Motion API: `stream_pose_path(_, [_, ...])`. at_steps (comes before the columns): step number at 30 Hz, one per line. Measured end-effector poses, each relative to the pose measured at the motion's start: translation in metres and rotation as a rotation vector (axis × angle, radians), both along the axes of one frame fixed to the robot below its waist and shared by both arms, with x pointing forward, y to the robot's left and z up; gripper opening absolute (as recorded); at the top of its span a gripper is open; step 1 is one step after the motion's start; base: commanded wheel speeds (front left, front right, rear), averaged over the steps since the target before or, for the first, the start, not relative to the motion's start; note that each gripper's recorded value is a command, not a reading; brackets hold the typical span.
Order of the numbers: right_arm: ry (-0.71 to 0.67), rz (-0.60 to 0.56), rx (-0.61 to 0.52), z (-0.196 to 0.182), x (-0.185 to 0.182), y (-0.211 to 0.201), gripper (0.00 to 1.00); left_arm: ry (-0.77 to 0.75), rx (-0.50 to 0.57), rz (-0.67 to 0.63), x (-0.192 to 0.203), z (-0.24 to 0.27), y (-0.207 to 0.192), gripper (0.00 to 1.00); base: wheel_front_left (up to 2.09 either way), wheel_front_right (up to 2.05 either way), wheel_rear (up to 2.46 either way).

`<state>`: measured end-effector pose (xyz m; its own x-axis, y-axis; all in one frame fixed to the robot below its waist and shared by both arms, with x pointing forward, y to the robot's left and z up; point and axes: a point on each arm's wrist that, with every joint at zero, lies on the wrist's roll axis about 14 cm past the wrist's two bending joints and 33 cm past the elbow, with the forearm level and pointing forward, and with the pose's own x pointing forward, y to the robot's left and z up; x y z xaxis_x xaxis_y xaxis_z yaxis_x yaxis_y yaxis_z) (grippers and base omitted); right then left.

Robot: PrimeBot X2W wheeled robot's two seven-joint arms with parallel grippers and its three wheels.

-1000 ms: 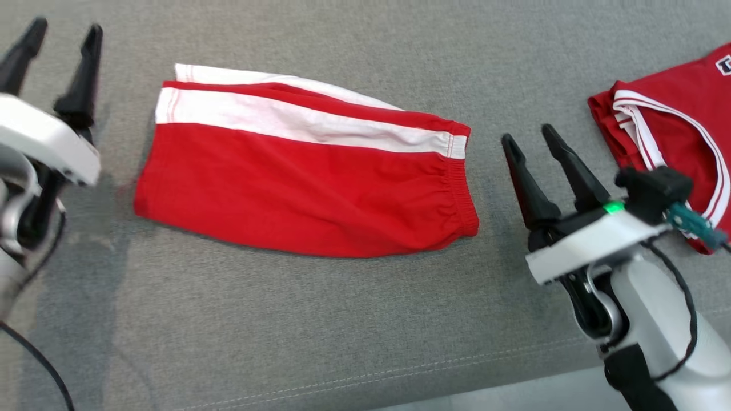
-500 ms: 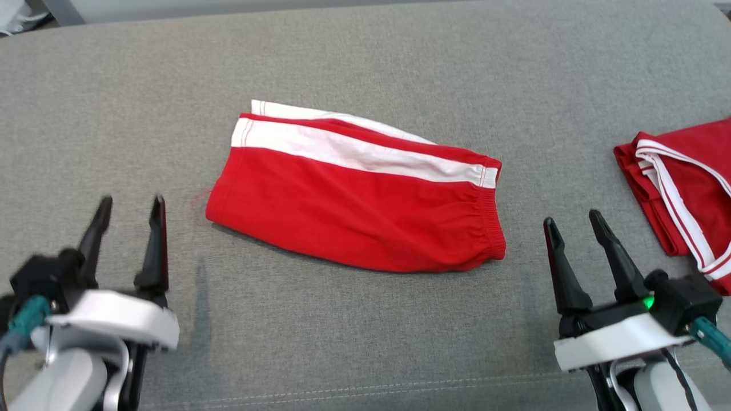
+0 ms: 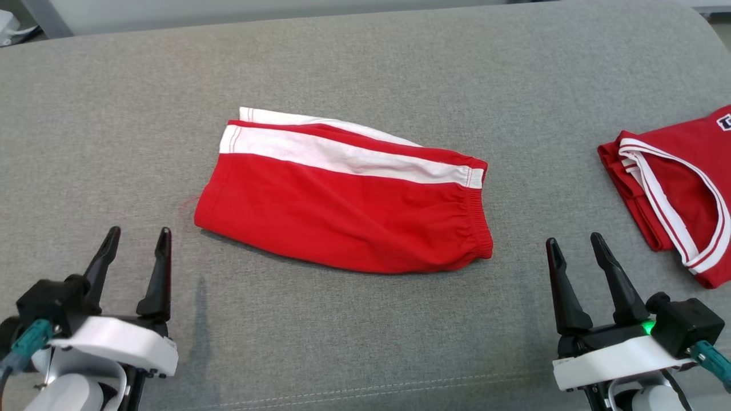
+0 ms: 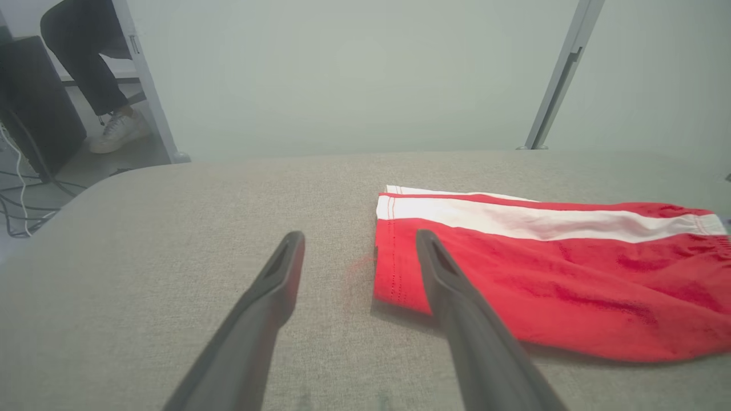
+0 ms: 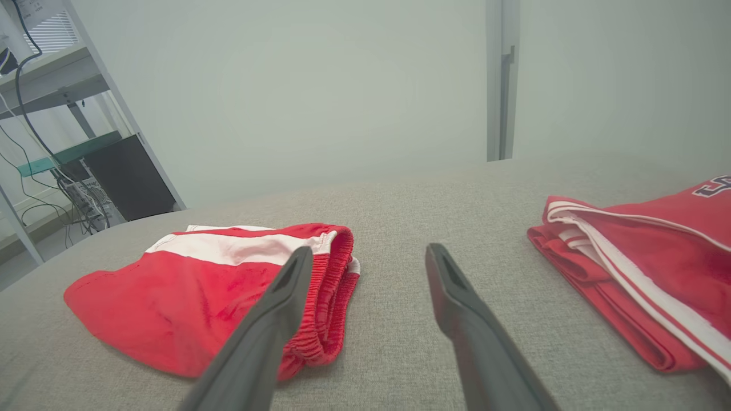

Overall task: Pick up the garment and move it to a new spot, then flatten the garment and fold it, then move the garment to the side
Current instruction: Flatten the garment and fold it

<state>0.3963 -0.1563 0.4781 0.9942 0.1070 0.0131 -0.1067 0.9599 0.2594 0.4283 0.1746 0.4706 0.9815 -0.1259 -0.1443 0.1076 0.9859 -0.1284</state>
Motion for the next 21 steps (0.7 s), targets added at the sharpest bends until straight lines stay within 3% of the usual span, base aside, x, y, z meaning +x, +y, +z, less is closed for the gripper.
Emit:
stream_pose_path(10, [0.112,0.065,0.052,-0.029,0.033,0.020,1.00,0.228,-0.040,-0.233,0.048,-0.038,-0.036,1.00,0.00,0.00,0.00])
stream_pose_path(21, [0.302,0.198,0.039,-0.068,0.062,0.052,1.00,0.472,-0.038,-0.323,0.080,-0.091,-0.053,1.00,0.00,0.00,0.00])
